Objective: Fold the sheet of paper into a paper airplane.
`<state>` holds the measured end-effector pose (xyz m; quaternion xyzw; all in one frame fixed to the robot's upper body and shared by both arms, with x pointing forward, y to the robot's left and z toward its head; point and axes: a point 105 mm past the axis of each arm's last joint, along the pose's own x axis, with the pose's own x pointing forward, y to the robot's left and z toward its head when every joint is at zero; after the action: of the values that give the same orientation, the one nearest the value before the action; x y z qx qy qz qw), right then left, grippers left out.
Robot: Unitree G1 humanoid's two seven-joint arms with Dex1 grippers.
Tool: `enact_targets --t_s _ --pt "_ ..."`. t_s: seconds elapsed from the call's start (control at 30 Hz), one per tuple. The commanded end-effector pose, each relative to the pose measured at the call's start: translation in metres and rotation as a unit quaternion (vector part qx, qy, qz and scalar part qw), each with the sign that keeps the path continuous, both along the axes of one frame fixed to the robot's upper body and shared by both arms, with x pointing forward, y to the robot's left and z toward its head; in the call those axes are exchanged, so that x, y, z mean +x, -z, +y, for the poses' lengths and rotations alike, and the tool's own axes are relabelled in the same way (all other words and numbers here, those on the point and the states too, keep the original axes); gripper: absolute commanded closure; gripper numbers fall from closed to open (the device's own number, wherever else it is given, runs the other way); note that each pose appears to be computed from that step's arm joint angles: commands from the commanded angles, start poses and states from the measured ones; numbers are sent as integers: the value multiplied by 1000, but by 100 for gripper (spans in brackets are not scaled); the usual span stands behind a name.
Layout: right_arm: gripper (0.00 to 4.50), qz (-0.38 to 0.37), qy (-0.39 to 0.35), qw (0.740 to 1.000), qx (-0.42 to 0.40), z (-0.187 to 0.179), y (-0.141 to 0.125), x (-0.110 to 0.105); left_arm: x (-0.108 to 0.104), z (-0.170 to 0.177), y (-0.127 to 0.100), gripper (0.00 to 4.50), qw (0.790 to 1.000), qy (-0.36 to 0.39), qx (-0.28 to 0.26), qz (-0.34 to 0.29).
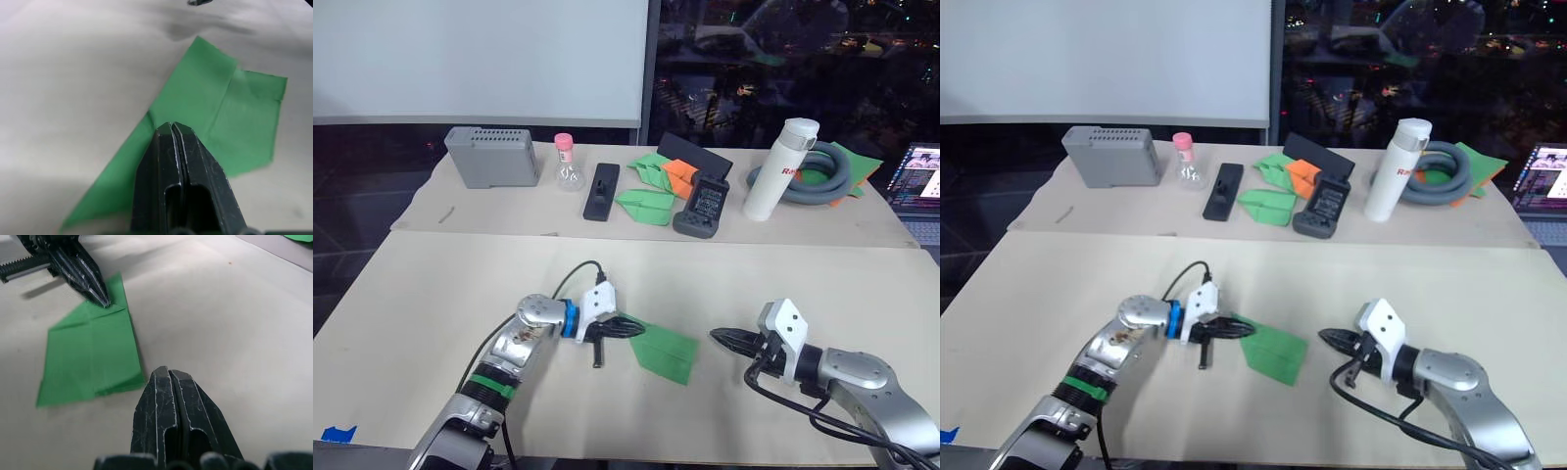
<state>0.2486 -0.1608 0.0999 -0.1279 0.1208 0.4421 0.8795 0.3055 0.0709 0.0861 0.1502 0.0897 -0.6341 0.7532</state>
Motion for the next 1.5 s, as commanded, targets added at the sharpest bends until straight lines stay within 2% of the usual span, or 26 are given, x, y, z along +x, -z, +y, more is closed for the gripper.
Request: enact_targets --t_s 0.03,0.13,0.33,0.37,0.43,0.67,0.77,0.8,1.0,1.1,1.3,1.43,1.5 --pt "450 4 -29 999 13 8 -14 -6 -5 6 -21 340 1000 -4 -16 1" --pt "450 22 -19 999 14 3 -11 -5 -11 20 -28 235 1000 -15 -3 8" --pt "450 95 20 991 93 -11 -10 -8 -16 43 -31 21 998 -52 17 5" --pt "421 106 28 988 106 -14 -8 -8 -17 45 -30 2 998 -55 23 5" --pt "362 125 41 983 131 -18 -4 -8 -19 47 -27 1 998 -58 29 5" --pt "115 176 62 967 177 -12 12 -3 -23 43 -26 1 998 -64 17 2" --pt "15 200 47 959 196 -3 17 -6 -24 47 -23 1 997 -70 25 -1" --pt "5 204 37 957 203 1 16 -7 -24 48 -21 1 997 -71 29 -2" --pt "5 210 16 954 214 20 17 -5 -24 50 -20 1 996 -83 27 -2" --pt "84 206 14 953 220 28 17 1 -23 52 -18 1 996 -87 29 -3" --pt "305 200 -7 954 223 33 11 1 -22 57 -13 1 995 -95 40 -8" --pt "431 198 -17 955 219 32 7 1 -21 59 -12 1 994 -101 41 -9" --pt "446 183 -28 957 223 33 -3 3 -20 60 -11 1 994 -104 42 -11"
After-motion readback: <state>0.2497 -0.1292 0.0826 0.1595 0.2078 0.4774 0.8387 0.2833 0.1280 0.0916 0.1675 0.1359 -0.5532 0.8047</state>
